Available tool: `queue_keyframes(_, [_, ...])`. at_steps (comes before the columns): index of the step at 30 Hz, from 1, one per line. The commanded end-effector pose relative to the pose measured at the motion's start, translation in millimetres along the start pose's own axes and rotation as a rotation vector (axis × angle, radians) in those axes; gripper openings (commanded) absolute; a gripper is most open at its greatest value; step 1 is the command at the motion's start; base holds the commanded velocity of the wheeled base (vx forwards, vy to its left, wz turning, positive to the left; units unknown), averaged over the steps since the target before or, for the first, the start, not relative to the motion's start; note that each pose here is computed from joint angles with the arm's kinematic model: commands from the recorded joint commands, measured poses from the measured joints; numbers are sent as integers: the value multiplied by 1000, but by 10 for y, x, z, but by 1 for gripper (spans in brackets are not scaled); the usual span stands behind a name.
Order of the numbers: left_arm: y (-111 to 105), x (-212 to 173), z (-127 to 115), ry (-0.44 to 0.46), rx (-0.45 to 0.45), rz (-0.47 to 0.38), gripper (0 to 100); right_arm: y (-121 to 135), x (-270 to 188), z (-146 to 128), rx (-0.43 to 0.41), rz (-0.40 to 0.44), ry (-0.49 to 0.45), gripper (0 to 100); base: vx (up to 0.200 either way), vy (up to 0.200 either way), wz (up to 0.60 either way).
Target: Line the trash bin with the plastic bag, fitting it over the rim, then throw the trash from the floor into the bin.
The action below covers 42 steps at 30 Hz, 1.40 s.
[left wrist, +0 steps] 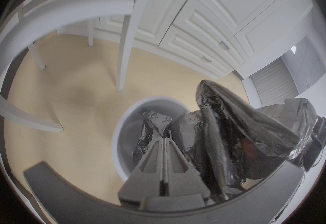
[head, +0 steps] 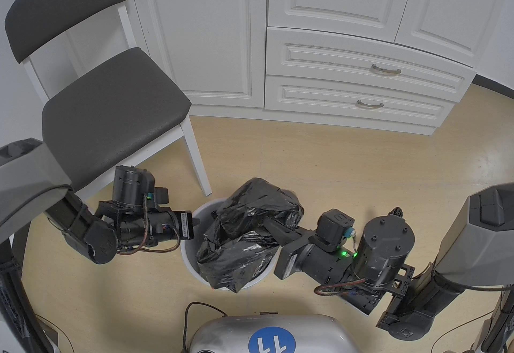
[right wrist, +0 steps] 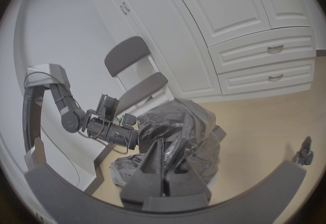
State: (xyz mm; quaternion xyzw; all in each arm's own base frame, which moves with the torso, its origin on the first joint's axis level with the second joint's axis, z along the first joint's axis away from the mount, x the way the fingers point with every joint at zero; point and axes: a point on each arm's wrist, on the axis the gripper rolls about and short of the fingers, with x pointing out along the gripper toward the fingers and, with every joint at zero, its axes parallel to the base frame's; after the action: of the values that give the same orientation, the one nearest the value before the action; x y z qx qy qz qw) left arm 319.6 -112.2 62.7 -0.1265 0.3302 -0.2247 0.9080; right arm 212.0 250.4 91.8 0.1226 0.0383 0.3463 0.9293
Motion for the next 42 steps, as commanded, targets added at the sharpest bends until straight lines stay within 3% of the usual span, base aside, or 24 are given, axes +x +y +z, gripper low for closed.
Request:
queue_keyframes(1, [-55,-327,195,-96,7,-21,0,219,92,-36,8,74,-27,0,0,0,0])
queue_keyframes(8, [-58,-309,149,-79,11,-21,0,175,-185,-192,-61,52,82,0,0,0,0])
queue_keyframes(11, [-56,-288,146,-76,15,-21,0,-27,-491,-259,-135,-74,167,0,0,0,0])
queue_keyframes(15, [-91,-247,176,-88,28,-33,0,-104,-687,-346,-187,-128,241,0,0,0,0])
queue_keyframes(18, [-141,-197,240,-106,41,-49,0,-147,-794,-394,-319,-162,289,0,0,0,0])
queue_keyframes(21, [-223,-160,264,-106,54,-70,0,-156,-862,-410,-389,-208,307,0,0,0,0])
queue_keyframes(25, [-396,-116,282,-102,87,-112,0,-179,-975,-440,-466,-208,353,0,0,0,0])
queue_keyframes(26, [-424,-114,282,-98,97,-117,100,-183,-996,-448,-476,-205,363,0,0,0,0])
queue_keyframes(37, [-784,112,171,30,226,-156,100,-102,-1171,-604,-555,-132,461,0,0,0,0])
queue_keyframes(42, [-905,379,87,32,310,-102,100,-67,-1185,-618,-560,-114,464,0,0,0,0])
